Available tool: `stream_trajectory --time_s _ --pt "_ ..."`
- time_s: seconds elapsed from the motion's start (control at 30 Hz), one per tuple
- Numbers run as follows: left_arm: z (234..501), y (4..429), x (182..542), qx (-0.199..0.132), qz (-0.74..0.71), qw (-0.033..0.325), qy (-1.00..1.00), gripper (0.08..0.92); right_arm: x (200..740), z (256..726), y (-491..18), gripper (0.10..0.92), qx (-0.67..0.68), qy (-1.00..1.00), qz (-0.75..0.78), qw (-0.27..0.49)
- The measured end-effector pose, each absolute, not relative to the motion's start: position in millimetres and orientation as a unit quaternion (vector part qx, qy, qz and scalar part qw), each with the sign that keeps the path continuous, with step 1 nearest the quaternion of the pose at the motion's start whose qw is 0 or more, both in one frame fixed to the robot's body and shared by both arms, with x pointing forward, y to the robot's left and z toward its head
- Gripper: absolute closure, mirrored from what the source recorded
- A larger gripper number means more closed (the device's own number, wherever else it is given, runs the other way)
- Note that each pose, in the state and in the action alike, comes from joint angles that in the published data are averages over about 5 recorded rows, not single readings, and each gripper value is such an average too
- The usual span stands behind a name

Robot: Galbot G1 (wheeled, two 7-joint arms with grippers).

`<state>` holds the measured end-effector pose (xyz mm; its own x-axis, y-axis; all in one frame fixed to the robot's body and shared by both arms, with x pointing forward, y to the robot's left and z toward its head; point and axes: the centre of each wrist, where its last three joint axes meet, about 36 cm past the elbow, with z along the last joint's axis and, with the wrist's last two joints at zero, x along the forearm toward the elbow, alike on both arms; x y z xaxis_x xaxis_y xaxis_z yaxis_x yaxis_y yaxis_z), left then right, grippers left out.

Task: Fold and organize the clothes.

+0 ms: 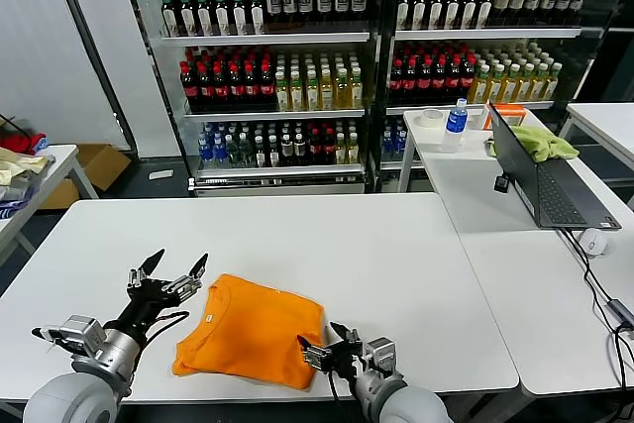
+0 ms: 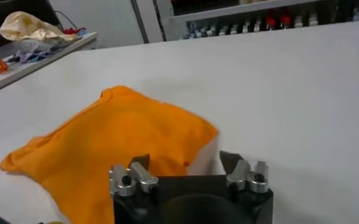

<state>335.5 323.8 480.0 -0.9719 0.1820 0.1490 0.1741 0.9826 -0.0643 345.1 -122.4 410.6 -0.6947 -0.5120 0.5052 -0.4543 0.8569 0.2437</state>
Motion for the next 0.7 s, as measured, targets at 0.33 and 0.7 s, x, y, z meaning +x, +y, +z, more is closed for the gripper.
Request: stream_trajectory --time_s 0.33,0.7 --pt "478.7 327.6 335.6 -0.079 0.019 0.078 -0.994 0.177 350.2 401.6 -113.1 0.585 0.270 -0.911 -0.070 0.303" --pt "479.5 331.2 337.3 -0.074 0.014 0.078 -0.994 0.177 363.2 402.0 -117.4 0.887 0.264 -0.913 -0.077 0.301"
